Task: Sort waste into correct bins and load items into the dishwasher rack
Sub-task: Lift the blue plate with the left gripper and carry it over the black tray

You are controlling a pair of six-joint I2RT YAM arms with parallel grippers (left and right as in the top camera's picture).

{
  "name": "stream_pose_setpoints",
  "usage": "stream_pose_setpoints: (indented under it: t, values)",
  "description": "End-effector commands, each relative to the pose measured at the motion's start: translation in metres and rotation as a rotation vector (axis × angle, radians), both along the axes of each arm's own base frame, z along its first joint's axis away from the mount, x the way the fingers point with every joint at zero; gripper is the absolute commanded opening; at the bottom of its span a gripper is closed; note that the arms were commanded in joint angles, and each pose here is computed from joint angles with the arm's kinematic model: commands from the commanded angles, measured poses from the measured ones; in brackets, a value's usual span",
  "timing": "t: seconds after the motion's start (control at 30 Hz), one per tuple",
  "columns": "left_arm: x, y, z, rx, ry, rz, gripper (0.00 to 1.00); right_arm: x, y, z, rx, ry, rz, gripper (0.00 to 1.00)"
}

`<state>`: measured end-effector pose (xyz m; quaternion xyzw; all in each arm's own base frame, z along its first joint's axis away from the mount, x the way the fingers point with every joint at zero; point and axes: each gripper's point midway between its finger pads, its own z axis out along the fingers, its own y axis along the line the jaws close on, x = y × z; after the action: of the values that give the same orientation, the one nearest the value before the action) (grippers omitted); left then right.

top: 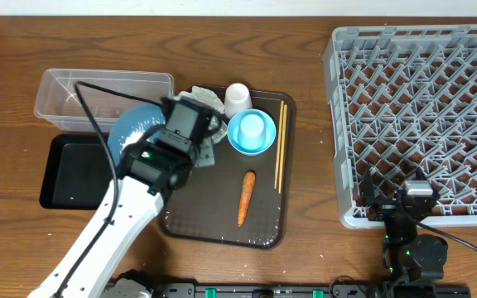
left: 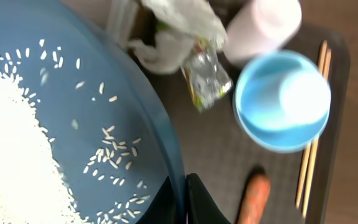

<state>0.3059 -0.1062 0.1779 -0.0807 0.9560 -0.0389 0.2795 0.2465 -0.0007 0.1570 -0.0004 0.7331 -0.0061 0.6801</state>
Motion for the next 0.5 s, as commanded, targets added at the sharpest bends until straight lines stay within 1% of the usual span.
stream_pose_setpoints:
  t: [0.0,0.2,0.47]
  values:
    - [0.017,0.011,0.014,-0.018,-0.054,0.018,0.06,0.0,-0.001,-0.001,-0.008,0.001,-0.002,0.99]
    - [0.038,0.03,0.016,-0.113,-0.076,0.084,0.06,0.0,-0.001,-0.001,-0.008,0.001,-0.002,0.99]
    - [0.043,0.052,0.018,-0.249,-0.055,0.13,0.06,0.0,-0.001,-0.001,-0.008,0.001,-0.002,0.99]
